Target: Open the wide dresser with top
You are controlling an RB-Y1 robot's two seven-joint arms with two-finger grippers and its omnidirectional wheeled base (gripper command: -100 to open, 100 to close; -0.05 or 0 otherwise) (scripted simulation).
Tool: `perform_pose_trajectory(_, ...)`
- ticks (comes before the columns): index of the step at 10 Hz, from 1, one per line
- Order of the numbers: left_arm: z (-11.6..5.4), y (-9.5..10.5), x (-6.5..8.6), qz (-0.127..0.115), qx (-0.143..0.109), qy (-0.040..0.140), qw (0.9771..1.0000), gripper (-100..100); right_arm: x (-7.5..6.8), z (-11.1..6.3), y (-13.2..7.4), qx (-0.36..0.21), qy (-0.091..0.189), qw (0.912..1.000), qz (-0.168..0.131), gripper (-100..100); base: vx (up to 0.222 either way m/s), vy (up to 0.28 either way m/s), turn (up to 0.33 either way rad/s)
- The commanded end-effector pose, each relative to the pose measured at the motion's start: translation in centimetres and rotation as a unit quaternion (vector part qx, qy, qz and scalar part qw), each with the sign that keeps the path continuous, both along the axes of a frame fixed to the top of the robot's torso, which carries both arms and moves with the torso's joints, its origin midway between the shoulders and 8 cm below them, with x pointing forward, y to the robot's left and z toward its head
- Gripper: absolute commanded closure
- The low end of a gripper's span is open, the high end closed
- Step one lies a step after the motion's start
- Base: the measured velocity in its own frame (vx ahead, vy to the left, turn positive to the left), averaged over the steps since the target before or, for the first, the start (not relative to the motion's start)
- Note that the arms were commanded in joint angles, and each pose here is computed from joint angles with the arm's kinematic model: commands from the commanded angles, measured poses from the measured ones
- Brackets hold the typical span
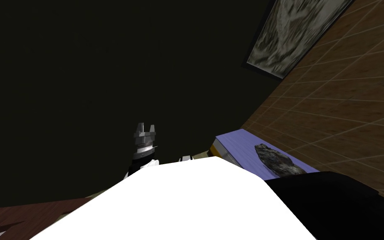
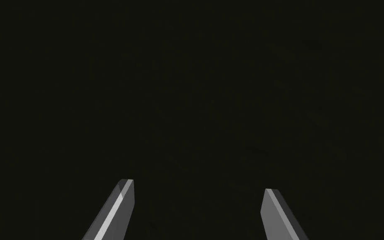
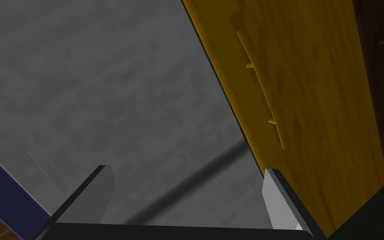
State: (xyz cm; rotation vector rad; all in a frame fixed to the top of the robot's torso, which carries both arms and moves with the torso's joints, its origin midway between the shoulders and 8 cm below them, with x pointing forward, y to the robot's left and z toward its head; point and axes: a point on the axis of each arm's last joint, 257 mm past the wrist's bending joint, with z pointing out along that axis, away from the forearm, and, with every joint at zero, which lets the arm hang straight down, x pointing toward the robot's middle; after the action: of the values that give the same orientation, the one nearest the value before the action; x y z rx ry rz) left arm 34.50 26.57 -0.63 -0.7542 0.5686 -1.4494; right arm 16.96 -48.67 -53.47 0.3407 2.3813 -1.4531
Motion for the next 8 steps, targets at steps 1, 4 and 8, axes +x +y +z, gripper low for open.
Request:
perform_pose_trajectory(1,-0.2,0.0,0.0,0.000,0.000,0.003,1.0000,0,-0.6,1.7,-1.0,-0.048,0.021,0.9986,0.004,-100,0.022,0.005,0.005)
perform_pose_trajectory(4,-0.9,-0.1,0.1,-0.002,-0.001,0.011,0.9999,0,-0.8,3.6,-2.2,-0.098,0.040,0.9944,0.012,-100,0.029,0.003,0.008)
perform_pose_trajectory(8,-1.8,-0.3,0.2,-0.004,-0.002,0.023,0.9997,0,-0.7,6.3,-3.5,-0.160,0.060,0.9851,0.023,-100,0.022,0.002,0.007)
